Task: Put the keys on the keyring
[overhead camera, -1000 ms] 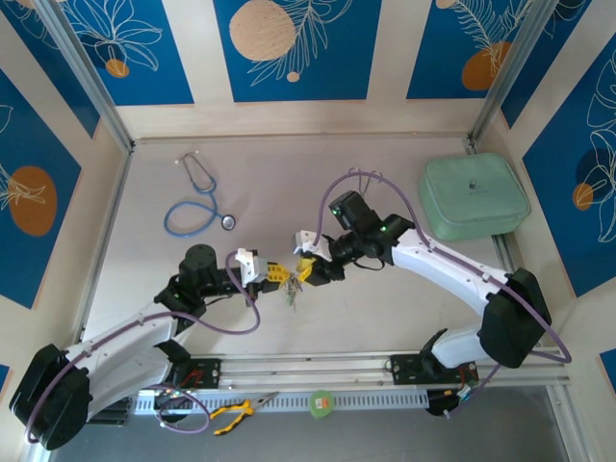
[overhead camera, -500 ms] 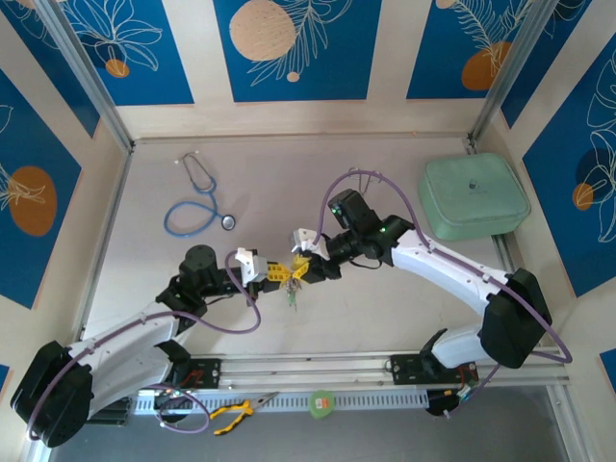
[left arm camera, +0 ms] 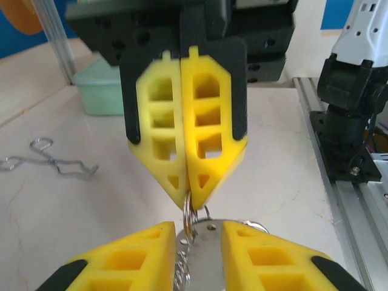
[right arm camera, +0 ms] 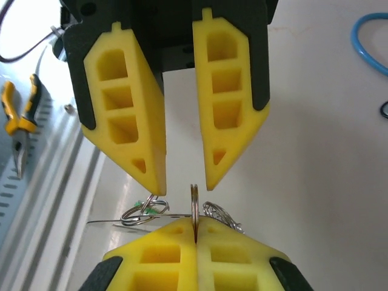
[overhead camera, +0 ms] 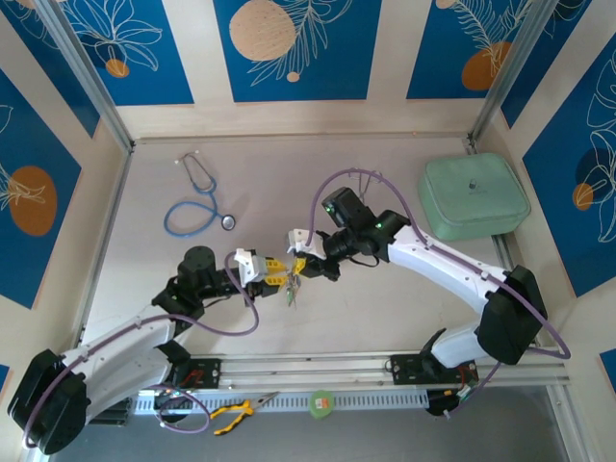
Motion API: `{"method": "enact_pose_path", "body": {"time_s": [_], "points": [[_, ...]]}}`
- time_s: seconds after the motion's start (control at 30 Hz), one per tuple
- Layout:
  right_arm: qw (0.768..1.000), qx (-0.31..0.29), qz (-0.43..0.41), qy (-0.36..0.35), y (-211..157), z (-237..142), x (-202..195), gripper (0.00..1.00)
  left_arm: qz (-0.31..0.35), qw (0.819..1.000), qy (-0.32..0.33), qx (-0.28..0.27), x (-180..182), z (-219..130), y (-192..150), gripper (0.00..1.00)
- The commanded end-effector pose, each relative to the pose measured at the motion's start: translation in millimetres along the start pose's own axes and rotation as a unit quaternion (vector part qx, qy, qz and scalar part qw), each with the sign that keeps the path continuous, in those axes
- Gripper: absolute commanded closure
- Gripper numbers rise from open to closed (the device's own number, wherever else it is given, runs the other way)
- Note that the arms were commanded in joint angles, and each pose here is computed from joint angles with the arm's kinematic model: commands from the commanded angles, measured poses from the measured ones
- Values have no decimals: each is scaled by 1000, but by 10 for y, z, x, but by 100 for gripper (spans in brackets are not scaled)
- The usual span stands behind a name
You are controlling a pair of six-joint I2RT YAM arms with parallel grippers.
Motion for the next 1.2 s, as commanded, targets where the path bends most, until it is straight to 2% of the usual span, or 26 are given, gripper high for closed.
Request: {"method": "enact_pose_path", "body": {"time_s": [0.0, 0.1, 0.27, 0.5, 0.6, 0.67, 0.83, 1.0, 1.17], "points": [[996, 80, -29, -4, -18, -17, 41, 100, 16, 999, 9, 33, 25, -7, 42, 74], [994, 104, -43, -6, 28, 1, 36, 100, 19, 999, 8, 31, 32, -2, 69, 74], [992, 106, -66, -2, 168, 56, 55, 100, 20, 1000, 10, 19, 49, 13, 104, 76], [996, 54, -66, 7, 362, 139, 70, 100, 14, 1000, 2, 17, 43, 27, 92, 77], [997, 41, -59, 13, 377, 136, 87, 100, 15, 1000, -2, 19, 31, 22, 85, 93], [998, 34, -52, 7, 362, 112, 81, 100, 15, 1000, -3, 20, 24, 16, 77, 100], [999, -42, -2, -5, 252, -124, 24, 74, 16, 1000, -2, 1, 3, -5, 86, 100], [998, -58, 17, 12, 93, -101, 74, 71, -3, 999, -1, -49, -3, 5, 93, 100], [998, -52, 26, 17, 25, -22, 48, 70, -14, 998, -1, -65, -1, 21, 68, 100]]}}
Point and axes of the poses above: each hand's point on the last joint's axis, 136 mm out from that joint toward the fingers, its own z axis out along the fingers, its own x axis along the line the jaws close on, y = z × x, the point moved 8 cm from there along -z, back along the fingers
